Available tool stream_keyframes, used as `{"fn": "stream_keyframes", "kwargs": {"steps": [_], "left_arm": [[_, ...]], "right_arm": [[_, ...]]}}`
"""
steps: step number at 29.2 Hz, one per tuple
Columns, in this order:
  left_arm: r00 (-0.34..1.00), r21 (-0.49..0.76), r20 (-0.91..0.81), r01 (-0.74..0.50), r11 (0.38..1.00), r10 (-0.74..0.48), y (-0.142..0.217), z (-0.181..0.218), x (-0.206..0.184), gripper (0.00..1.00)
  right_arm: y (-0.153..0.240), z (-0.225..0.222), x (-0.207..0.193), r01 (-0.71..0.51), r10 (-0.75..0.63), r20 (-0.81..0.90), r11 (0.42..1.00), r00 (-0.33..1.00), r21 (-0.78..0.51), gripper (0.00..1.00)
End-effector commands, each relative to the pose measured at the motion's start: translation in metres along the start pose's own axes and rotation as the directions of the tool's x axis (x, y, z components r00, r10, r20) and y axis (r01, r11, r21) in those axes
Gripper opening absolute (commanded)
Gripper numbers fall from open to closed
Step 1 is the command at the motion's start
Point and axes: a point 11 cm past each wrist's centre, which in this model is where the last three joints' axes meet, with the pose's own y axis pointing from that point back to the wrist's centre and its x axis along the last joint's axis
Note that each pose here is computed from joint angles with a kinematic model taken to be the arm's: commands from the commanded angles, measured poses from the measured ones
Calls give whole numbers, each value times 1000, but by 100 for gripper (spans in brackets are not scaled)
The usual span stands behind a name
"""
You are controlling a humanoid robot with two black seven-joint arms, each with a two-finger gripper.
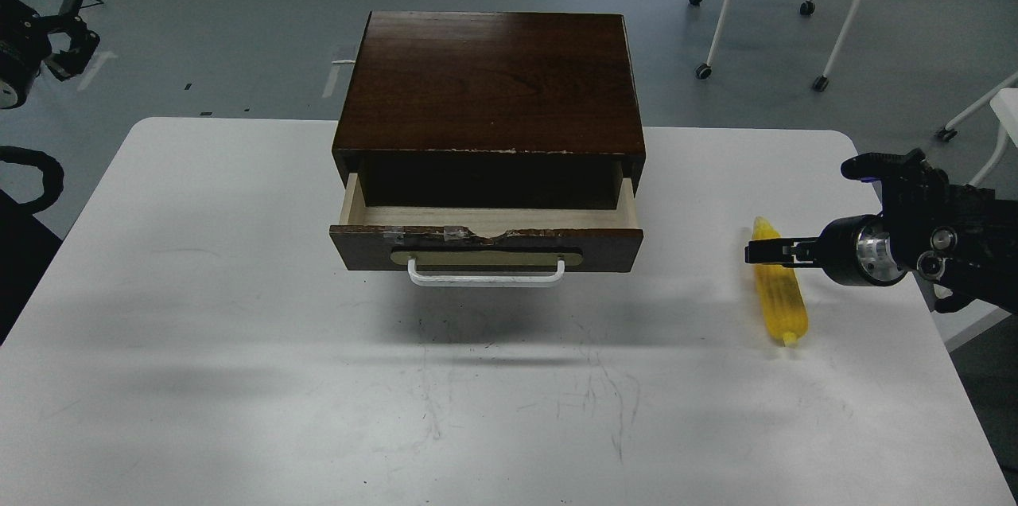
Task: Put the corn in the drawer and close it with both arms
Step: 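Lower the right gripper onto the yellow corn and close it, then lift the corn with the right gripper and carry it over the drawer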
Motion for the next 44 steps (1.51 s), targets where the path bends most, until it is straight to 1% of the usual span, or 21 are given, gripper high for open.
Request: {"fn": "stream_keyframes", "kwargs": {"steps": [1, 4, 7, 8, 9, 10, 14, 18, 19, 23, 25, 27, 28, 31, 32, 34, 37, 38, 40, 42, 44], "left_arm": [[1000, 0, 0, 0, 1000, 0, 0, -1, 0, 98], [1000, 2, 1, -1, 1000, 1, 0, -1, 0, 98], [1000, -1, 3, -1, 1000, 1, 0, 1, 1, 98], [1000, -2, 4, -2, 1000, 2, 0, 2, 1, 98], [1000, -2, 4, -2, 1000, 2, 0, 2, 1, 98], [1000, -2, 4, -2, 1000, 2, 0, 2, 1, 98], [1000, -2, 3, -1, 1000, 1, 0, 2, 1, 98], [1000, 0, 4, 1, 1000, -1, -1, 2, 0, 98], [1000, 0, 4, 1, 1000, -1, -1, 2, 0, 98], [1000, -4, 9, -2, 1000, 2, 0, 5, 2, 98], [1000, -9, 19, -8, 1000, 8, 1, 11, 6, 98], [1000, -6, 19, -8, 1000, 8, 1, 10, 6, 98], [1000, 9, 24, -3, 1000, 3, 1, 8, 5, 98], [999, 34, 33, 5, 999, -6, 0, 6, 3, 98], [999, 34, 33, 5, 999, -6, 0, 6, 3, 98], [999, 51, 34, 5, 999, -6, -1, 6, 2, 98], [999, 43, 45, -4, 999, 3, 0, 12, 7, 98], [999, 43, 45, -4, 999, 3, 0, 12, 7, 98], [999, 42, 48, -8, 999, 6, 1, 13, 9, 98], [999, 46, 50, -12, 999, 10, 2, 12, 10, 98], [999, 47, 52, -14, 999, 12, 3, 12, 11, 98]], "right_arm": [[-4, 5, -9, 17, -17, 12, 1000, 1000, -17, 79], [-4, 6, -11, 19, -19, 14, 1000, 1000, -18, 72], [-4, 5, -9, 14, -14, 13, 1000, 1000, -15, 49], [-4, 5, -7, 2, -1, 14, 1000, 1000, -16, 38], [-4, 5, -7, 1, -1, 14, 1000, 1000, -16, 38], [-2, 3, -2, -19, 19, 12, 1000, 1000, -13, 25], [7, -5, 21, -72, 72, 7, 997, 997, 5, 10], [27, -22, 59, -152, 153, -20, 988, 988, 38, 9], [40, -33, 81, -199, 201, -36, 978, 979, 59, 9], [76, -63, 120, -278, 289, -78, 953, 954, 122, 8], [107, -107, 138, -311, 347, -151, 925, 926, 220, 6], [124, -128, 144, -321, 375, -191, 909, 907, 265, 6], [138, -149, 147, -321, 400, -252, 897, 881, 303, 6], [159, -182, 149, -328, 461, -452, 880, 763, 343, 6], [159, -182, 149, -328, 461, -453, 880, 763, 343, 6], [166, -212, 144, -299, 488, -578, 868, 653, 396, 5], [156, -255, 121, -211, 488, -691, 868, 534, 450, 4], [156, -255, 121, -210, 488, -691, 868, 533, 450, 4], [150, -262, 107, -175, 479, -742, 874, 470, 453, 4], [141, -270, 93, -149, 471, -803, 881, 365, 449, 4], [132, -277, 81, -116, 462, -830, 886, 313, 449, 4]]}}
